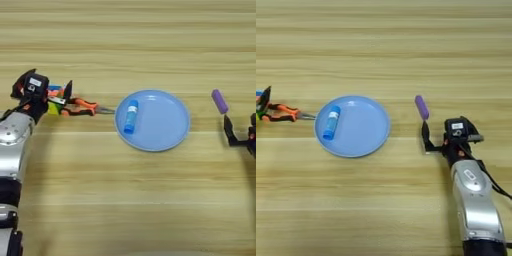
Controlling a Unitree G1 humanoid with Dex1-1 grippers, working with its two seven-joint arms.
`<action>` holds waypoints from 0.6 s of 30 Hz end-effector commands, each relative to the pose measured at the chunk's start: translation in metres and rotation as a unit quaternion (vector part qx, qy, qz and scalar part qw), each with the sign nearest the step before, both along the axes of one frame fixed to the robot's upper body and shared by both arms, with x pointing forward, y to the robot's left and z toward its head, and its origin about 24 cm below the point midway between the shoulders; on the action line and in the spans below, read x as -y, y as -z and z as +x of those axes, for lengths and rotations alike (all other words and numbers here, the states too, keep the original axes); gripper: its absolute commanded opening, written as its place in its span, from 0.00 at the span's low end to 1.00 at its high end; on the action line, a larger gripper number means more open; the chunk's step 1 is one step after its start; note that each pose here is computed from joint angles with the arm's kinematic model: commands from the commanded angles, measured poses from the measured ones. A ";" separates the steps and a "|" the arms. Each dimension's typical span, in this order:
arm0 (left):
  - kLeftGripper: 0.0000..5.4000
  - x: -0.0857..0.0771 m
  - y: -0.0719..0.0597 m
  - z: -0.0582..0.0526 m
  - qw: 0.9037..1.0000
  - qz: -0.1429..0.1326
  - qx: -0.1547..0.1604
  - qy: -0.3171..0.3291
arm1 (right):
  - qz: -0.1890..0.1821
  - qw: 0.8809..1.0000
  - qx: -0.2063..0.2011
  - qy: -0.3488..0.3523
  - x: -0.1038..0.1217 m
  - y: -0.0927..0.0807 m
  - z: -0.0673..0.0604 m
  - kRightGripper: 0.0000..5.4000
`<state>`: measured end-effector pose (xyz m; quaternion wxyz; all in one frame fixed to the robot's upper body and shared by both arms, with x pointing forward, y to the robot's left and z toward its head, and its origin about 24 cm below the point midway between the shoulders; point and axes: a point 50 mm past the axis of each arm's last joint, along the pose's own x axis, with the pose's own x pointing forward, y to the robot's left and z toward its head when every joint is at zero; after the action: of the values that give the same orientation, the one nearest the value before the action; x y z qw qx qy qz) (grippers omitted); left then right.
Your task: Move the objects on the table
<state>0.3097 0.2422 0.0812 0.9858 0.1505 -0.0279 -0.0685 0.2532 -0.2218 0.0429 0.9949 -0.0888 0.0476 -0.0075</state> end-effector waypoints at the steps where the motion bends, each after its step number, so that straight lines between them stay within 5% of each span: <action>1: 1.00 0.006 -0.001 0.001 0.998 -0.051 0.010 -0.022 | -0.004 1.000 0.005 -0.004 -0.001 -0.002 0.007 1.00; 10: 1.00 0.016 0.004 0.006 0.989 -0.120 0.021 -0.082 | -0.008 1.000 0.004 -0.006 0.001 0.000 0.021 1.00; 18: 1.00 0.028 0.008 0.005 0.989 -0.114 0.021 -0.088 | -0.011 1.000 0.002 -0.011 0.000 0.001 0.031 1.00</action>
<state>0.3140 0.2194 0.0737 0.9980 0.0333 -0.0462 0.0278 0.2768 -0.2223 0.0360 0.9944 -0.0902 0.0548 -0.0022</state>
